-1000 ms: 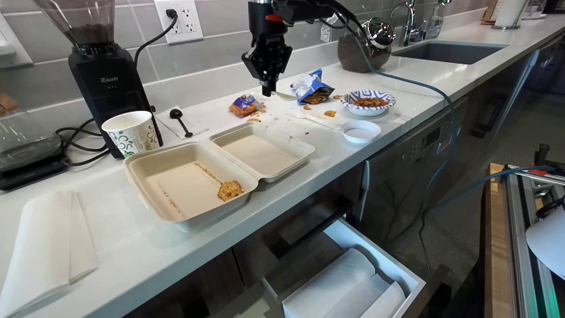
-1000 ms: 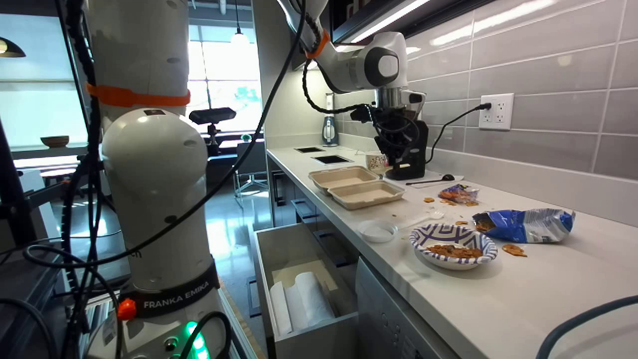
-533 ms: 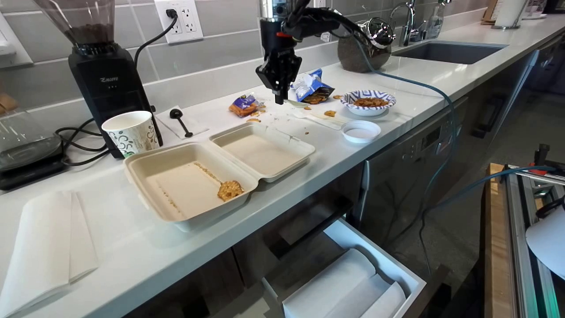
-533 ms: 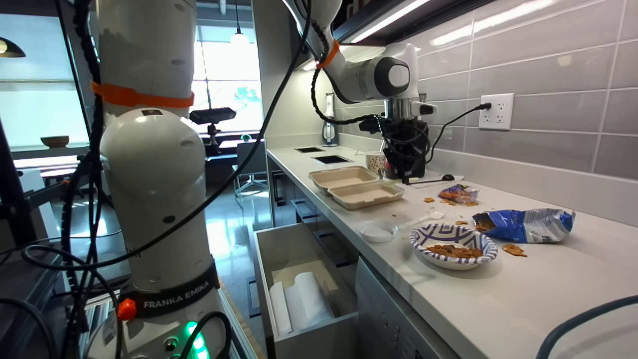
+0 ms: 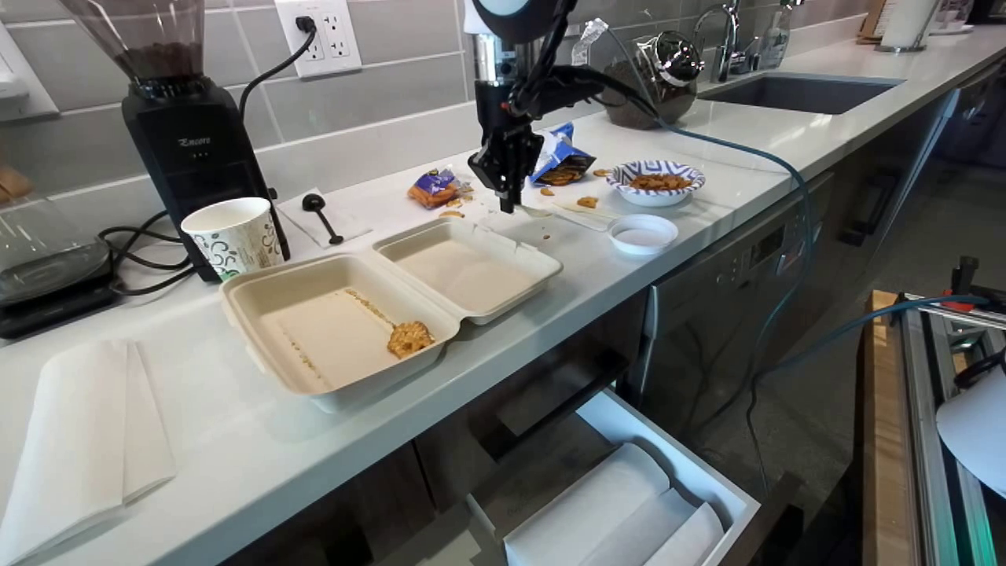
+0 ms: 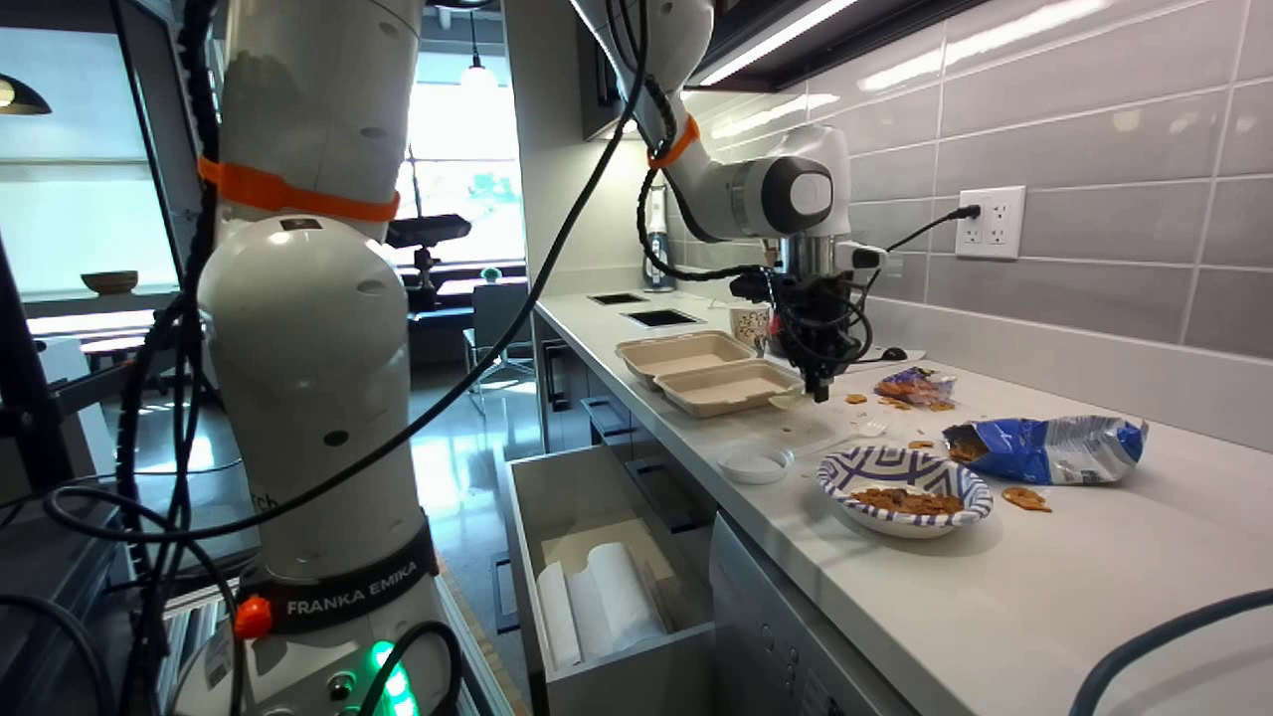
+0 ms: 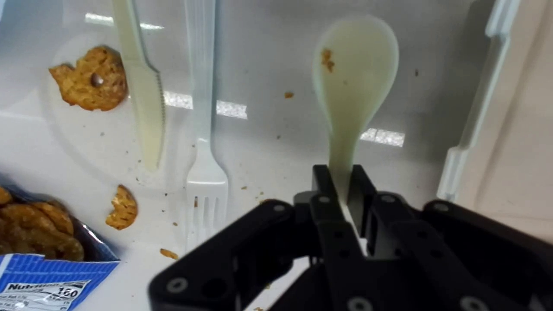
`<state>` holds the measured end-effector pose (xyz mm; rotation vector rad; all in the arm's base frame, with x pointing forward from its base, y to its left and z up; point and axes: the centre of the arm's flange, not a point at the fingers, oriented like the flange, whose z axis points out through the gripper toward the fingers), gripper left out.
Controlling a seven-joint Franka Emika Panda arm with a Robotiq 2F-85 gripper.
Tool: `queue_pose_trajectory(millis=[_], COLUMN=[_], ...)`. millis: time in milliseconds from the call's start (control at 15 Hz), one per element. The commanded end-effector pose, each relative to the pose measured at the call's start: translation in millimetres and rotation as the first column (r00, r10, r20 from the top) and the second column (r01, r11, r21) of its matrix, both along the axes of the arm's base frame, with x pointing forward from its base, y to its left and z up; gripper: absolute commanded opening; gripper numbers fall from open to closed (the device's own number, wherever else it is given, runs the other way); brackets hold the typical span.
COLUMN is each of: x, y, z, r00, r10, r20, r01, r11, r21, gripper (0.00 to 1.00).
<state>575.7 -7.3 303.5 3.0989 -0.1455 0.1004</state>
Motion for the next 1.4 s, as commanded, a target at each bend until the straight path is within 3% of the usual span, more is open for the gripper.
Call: queue_pose_trajectory(millis=[0, 200, 267, 333, 533, 933, 1067, 1333], x=[4.9, 5.7, 5.8, 6.1, 6.0, 4.3, 1.0, -7.3], y=[-2.0, -2.7, -3.5, -3.4, -4.5, -3.6, -1.2, 6.2], z=[-14.1, -18.4, -19.1, -19.1, -17.3, -8.9, 1.5, 32.4], r00=[1.0, 1.0, 1.0, 1.0, 1.0, 1.0, 0.999, 0.997], r10=[0.003, 0.002, 0.002, 0.0, -0.001, -0.004, -0.017, -0.021], r20=[0.014, 0.014, 0.013, 0.014, 0.018, 0.027, 0.039, 0.077], r01=[-0.003, -0.002, -0.001, 0.001, 0.002, 0.004, 0.018, 0.023], r11=[1.0, 1.0, 1.0, 1.0, 1.0, 1.0, 1.0, 1.0], r21=[-0.021, -0.023, -0.024, -0.027, -0.028, -0.027, -0.018, -0.021], gripper=[0.03, 0.07, 0.16, 0.39, 0.48, 0.95, 1.0, 1.0])
